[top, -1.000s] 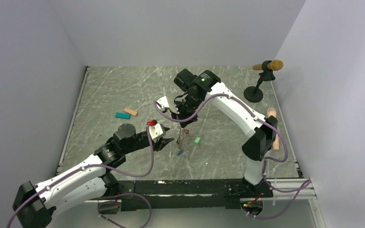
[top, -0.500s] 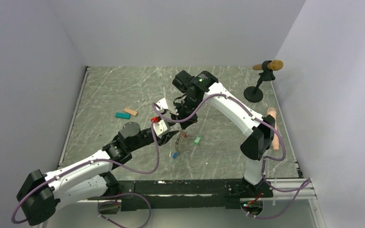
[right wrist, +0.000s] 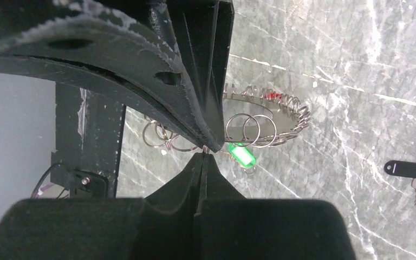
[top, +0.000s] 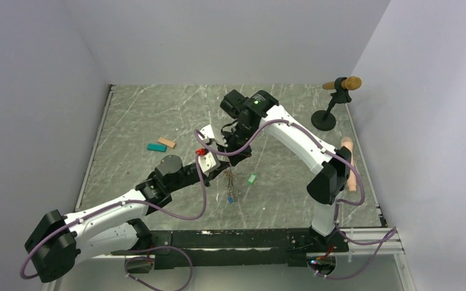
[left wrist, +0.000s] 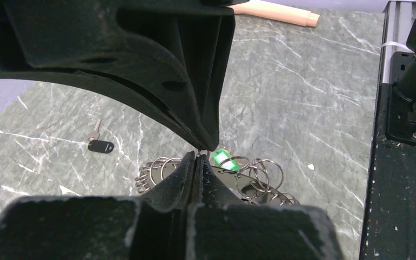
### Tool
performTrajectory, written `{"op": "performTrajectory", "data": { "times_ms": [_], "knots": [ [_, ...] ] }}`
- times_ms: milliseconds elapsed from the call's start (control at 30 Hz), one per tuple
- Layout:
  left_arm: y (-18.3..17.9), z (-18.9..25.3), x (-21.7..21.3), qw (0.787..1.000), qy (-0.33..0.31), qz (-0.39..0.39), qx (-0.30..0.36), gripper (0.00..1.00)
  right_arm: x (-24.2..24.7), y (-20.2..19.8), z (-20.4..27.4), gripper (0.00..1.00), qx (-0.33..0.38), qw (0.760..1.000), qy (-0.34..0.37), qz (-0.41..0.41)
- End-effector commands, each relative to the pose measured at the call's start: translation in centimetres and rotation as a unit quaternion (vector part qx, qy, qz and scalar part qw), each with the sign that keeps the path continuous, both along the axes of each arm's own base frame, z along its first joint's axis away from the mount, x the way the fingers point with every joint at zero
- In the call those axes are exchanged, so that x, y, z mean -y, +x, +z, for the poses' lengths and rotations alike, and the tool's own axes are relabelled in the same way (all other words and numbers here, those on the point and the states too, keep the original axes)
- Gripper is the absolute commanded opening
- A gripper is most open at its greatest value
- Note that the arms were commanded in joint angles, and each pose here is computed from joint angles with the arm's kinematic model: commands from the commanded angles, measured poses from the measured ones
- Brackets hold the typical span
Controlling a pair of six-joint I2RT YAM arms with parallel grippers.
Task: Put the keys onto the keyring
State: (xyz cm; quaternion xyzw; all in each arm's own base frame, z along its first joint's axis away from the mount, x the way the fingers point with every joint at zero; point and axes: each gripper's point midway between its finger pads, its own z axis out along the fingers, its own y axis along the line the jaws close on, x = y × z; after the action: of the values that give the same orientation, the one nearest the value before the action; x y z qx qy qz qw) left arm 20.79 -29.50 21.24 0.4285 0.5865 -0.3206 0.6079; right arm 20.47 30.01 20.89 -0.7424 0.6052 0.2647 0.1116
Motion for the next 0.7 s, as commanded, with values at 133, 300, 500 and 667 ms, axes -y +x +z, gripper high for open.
{"op": "performTrajectory", "data": {
  "times_ms": [133, 300, 500, 667],
  "knots": [
    [-0.4, 1.5, 0.4, 1.0, -0.029, -0.009, 0.004, 0.0, -0.8, -0.9, 1.5, 0.01, -0.014, 0.999, 0.039, -0.004],
    [-0.7, 3.2, -1.7, 0.993, -0.116, 0.034, 0.006, 0.0, -0.7, -0.4, 2.4, 0.32, -0.023, 0.995, 0.099, -0.017],
    [-2.4, 5.5, -3.8, 0.973, -0.226, 0.031, 0.026, 0.0, 0.1, 0.5, 5.0, 0.51, -0.055, 0.966, 0.253, -0.002],
    [-3.8, 7.1, -4.6, 0.958, -0.278, 0.006, 0.067, 0.0, 0.1, -2.3, 5.3, 0.53, -0.049, 0.931, 0.356, 0.069]
  ]
}}
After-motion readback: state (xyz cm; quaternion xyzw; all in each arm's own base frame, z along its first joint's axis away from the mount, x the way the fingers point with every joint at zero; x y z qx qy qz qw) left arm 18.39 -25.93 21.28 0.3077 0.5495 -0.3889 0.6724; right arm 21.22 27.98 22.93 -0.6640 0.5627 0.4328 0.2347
